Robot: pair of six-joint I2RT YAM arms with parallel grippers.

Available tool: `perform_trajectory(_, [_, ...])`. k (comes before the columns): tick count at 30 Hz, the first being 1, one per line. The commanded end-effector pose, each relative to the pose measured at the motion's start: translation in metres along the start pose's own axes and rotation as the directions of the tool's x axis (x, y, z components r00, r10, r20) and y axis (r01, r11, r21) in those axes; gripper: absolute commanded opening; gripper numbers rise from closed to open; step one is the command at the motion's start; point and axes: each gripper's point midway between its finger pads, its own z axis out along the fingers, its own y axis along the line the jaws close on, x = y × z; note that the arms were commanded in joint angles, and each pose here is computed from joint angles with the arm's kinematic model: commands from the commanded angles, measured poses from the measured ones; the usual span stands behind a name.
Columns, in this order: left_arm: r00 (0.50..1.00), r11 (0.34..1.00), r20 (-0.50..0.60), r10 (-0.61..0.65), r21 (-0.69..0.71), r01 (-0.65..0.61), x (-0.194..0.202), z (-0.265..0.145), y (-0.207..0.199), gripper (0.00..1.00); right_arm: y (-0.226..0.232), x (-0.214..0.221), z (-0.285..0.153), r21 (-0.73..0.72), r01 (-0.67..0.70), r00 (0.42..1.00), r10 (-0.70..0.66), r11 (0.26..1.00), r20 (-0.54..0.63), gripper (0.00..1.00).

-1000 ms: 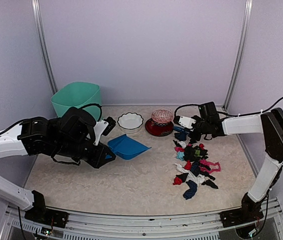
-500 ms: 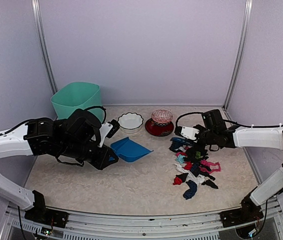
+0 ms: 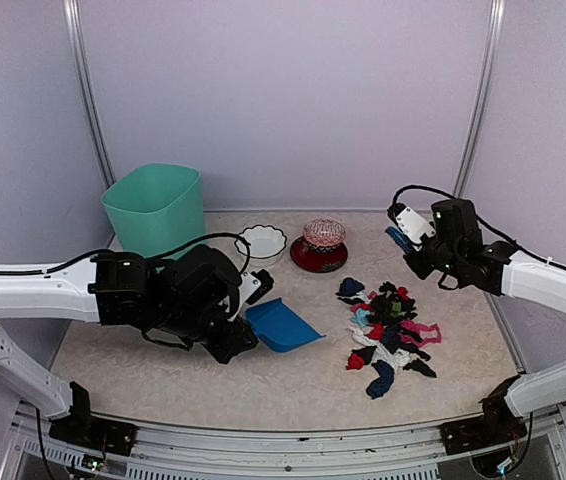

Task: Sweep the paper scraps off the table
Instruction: Sweep the paper scraps into the dustpan.

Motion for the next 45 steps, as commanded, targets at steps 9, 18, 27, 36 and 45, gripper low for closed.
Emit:
perform_trajectory(9, [0.979, 0.98, -0.022, 0.201, -0.005, -0.201, 0.013, 0.042, -0.02, 0.0, -0.011, 0.081, -0.002, 0.263, -0.354, 0.837, 0.43, 0.897, -0.339, 0.0])
perform_trajectory(18, [0.97, 0.97, -0.025, 0.242, 0.036, -0.241, 0.026, 0.047, -0.027, 0.0, 0.021, 0.111, 0.017, 0.207, -0.335, 0.793, 0.394, 0.919, -0.465, 0.0])
perform_trajectory(27, [0.955, 0.958, -0.074, 0.287, 0.042, -0.285, 0.044, 0.063, -0.03, 0.0, 0.039, 0.122, 0.025, 0.154, -0.331, 0.77, 0.361, 0.931, -0.526, 0.0])
perform_trajectory(36, [0.939, 0.944, -0.1, 0.329, 0.061, -0.325, 0.043, 0.09, -0.039, 0.0, 0.065, 0.124, 0.025, 0.07, -0.337, 0.763, 0.316, 0.939, -0.563, 0.0])
perform_trajectory(45, [0.931, 0.936, -0.112, 0.347, 0.097, -0.337, 0.035, 0.114, -0.049, 0.0, 0.089, 0.12, 0.013, 0.016, -0.349, 0.767, 0.296, 0.937, -0.569, 0.0])
